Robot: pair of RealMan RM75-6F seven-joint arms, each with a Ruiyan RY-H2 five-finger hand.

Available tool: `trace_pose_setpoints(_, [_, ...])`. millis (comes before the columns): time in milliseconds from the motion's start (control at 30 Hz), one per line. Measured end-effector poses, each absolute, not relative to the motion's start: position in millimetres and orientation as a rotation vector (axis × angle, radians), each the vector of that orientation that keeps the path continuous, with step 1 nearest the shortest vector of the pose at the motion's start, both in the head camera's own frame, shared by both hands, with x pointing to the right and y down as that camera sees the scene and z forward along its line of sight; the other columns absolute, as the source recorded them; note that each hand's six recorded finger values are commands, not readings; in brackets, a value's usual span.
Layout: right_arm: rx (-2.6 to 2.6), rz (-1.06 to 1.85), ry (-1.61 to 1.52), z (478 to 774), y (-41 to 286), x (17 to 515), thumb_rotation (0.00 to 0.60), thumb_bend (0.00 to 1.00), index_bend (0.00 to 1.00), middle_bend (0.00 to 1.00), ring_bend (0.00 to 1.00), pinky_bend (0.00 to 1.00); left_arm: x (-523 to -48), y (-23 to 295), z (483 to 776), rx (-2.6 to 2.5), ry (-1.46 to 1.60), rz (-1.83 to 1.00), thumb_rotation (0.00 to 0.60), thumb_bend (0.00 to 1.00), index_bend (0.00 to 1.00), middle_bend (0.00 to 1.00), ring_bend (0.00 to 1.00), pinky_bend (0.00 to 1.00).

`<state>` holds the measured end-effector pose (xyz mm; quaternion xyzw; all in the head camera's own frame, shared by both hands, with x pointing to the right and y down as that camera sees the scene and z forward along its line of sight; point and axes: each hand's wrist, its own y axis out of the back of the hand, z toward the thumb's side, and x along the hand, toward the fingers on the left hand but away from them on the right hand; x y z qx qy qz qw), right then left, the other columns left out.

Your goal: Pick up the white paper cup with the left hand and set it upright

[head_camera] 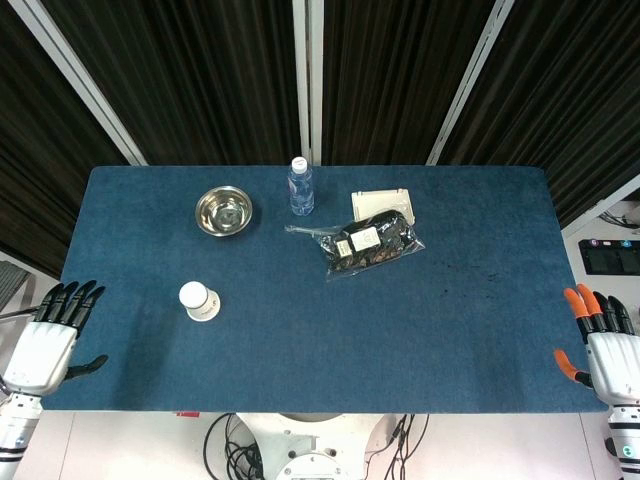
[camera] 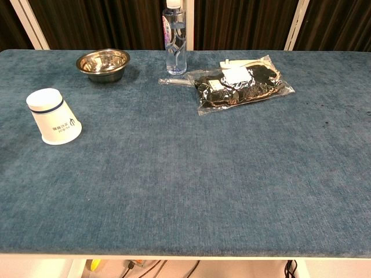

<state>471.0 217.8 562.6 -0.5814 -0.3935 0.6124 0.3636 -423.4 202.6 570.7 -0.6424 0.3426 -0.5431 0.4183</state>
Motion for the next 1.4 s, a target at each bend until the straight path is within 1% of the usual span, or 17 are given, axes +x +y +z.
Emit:
trace_pose_setpoints(267, [-1.496,1.574,-1.000,563.6,212.4,467.4,0.600,0.23,0.00,0.00,0.00,0.00,-383.1,183.2,582.1,-1.641,0.689,-1.303,0.600,0.11,0.02,0.02,0.00,0.00])
trace_pose_setpoints(500, [-1.501,1.583,-0.991,564.0,212.7,468.6,0.600,0.23,0.00,0.00,0.00,0.00,-334.5,160.7,600.5,-1.612,0.473,-1.269,0.600,0.11,0.02,0.02,0.00,0.00])
trace_pose_setpoints(700, [-1.510,1.583,-1.002,566.0,211.5,471.6,0.600,0.23,0.00,0.00,0.00,0.00,-291.1,145.8,622.9,-1.637,0.346,-1.255,0.600,0.11,0.02,0.02,0.00,0.01])
trace_pose_setpoints(800, [-1.509,1.581,-1.002,566.3,209.9,472.2,0.600,0.23,0.00,0.00,0.00,0.00,-277.1,140.7,631.8,-1.630,0.303,-1.242,0.600,0.11,0.02,0.02,0.00,0.01])
trace_pose_setpoints(1033, [-1.504,1.588,-1.004,567.3,210.0,473.8,0.600,0.23,0.00,0.00,0.00,0.00,-266.2,133.0,653.1,-1.489,0.192,-1.254,0.600,0.13,0.07,0.06,0.00,0.02])
trace_pose_setpoints(1200, [-1.507,1.592,-1.002,568.8,210.9,474.2,0.600,0.23,0.00,0.00,0.00,0.00,-265.4,129.5,671.8,-1.412,0.130,-1.293,0.600,0.14,0.12,0.12,0.00,0.02])
trace_pose_setpoints(1400, [-1.506,1.595,-1.006,568.9,210.6,475.2,0.600,0.24,0.00,0.00,0.00,0.00,-267.6,128.8,682.9,-1.359,0.101,-1.301,0.600,0.16,0.19,0.19,0.00,0.02])
